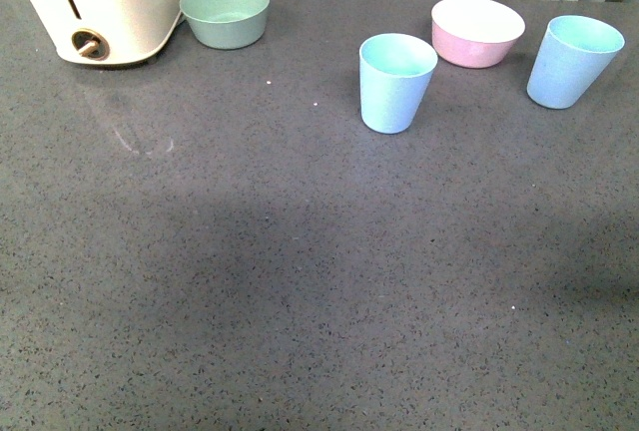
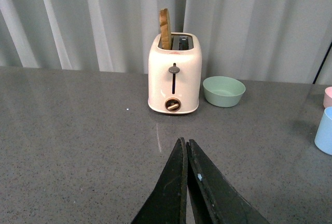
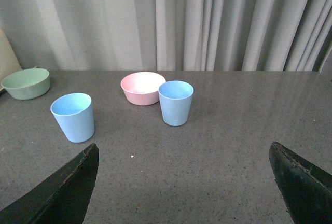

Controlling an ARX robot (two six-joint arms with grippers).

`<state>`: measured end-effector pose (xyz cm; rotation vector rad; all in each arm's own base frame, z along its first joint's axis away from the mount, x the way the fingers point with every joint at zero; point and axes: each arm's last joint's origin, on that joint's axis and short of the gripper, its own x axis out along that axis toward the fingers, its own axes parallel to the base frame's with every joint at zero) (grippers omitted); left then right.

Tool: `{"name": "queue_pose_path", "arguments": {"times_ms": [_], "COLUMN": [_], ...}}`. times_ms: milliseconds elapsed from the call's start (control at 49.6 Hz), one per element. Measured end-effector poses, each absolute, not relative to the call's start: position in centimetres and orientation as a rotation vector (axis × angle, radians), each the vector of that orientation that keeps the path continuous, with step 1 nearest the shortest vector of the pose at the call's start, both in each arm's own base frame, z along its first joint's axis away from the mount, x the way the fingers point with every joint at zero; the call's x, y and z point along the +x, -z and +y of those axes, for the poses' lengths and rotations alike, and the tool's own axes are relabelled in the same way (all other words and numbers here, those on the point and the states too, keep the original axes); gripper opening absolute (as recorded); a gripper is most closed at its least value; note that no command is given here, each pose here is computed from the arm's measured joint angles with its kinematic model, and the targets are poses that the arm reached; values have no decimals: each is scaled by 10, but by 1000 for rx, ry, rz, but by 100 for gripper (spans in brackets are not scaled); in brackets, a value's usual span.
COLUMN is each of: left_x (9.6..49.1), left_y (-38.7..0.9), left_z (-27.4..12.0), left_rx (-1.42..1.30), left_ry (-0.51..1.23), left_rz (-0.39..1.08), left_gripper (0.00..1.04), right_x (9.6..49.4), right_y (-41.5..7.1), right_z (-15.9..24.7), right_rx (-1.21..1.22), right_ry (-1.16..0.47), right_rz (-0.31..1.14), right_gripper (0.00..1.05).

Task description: Stack blue cups with both arms

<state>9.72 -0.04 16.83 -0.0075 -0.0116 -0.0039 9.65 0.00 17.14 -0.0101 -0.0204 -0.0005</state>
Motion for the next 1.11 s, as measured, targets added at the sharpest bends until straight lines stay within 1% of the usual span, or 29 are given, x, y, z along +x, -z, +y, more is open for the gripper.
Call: {"name": "queue_pose_path", "arguments": {"times_ms": [81,101,121,161,181,201,262,363,423,504,584,624,645,705,786,886,967,1108], "left_x": [97,97,97,97,97,97,97,97,97,97,97,97,97,97,97,97,97,97], "left_y": [-168,-168,-168,-168,-168,-168,-168,-168,-168,-168,-168,-168,-168,-168,-168,-168,-168,-168], "left_z": [0,0,0,0,0,0,0,0,0,0,0,0,0,0,0,0,0,0], "left_rx": [-7,-8,-8,-8,-8,-7,-8,-8,-8,-8,-7,-7,-6,-6,-6,-6,-6,-6], "left_ry": [4,4,4,3,4,4,4,4,4,4,4,4,4,4,4,4,4,4], "left_rz": [-11,-11,-11,-11,-11,-11,-10,-10,-10,-10,-10,-10,-10,-10,-10,-10,-10,-10], "left_gripper": [2,4,6,13,16,20,29,43,55,71,89,96,98,95,96,96,96,96], "right_x": [96,97,97,97,99,101,107,122,140,174,212,234,246,277,310,336,366,409], "right_y": [-171,-171,-170,-169,-168,-168,-167,-178,-192,-208,-210,-208,-207,-206,-204,-202,-199,-195], "right_z": [0,0,0,-1,-2,-4,-9,-20,-29,-41,-51,-55,-57,-60,-59,-55,-49,-37], "right_rx": [-10,1,23,62,116,143,189,186,142,31,-62,-117,-146,-217,-291,-363,-451,-545], "right_ry": [0,-2,-8,-20,-11,-6,7,22,-1,-42,-94,-122,-134,-173,-237,-296,-360,-426], "right_rz": [-20,-12,35,136,240,295,365,375,361,355,423,466,485,532,574,603,630,641], "right_gripper": [96,96,96,96,96,96,96,96,96,96,96,96,96,96,96,96,96,96]}}
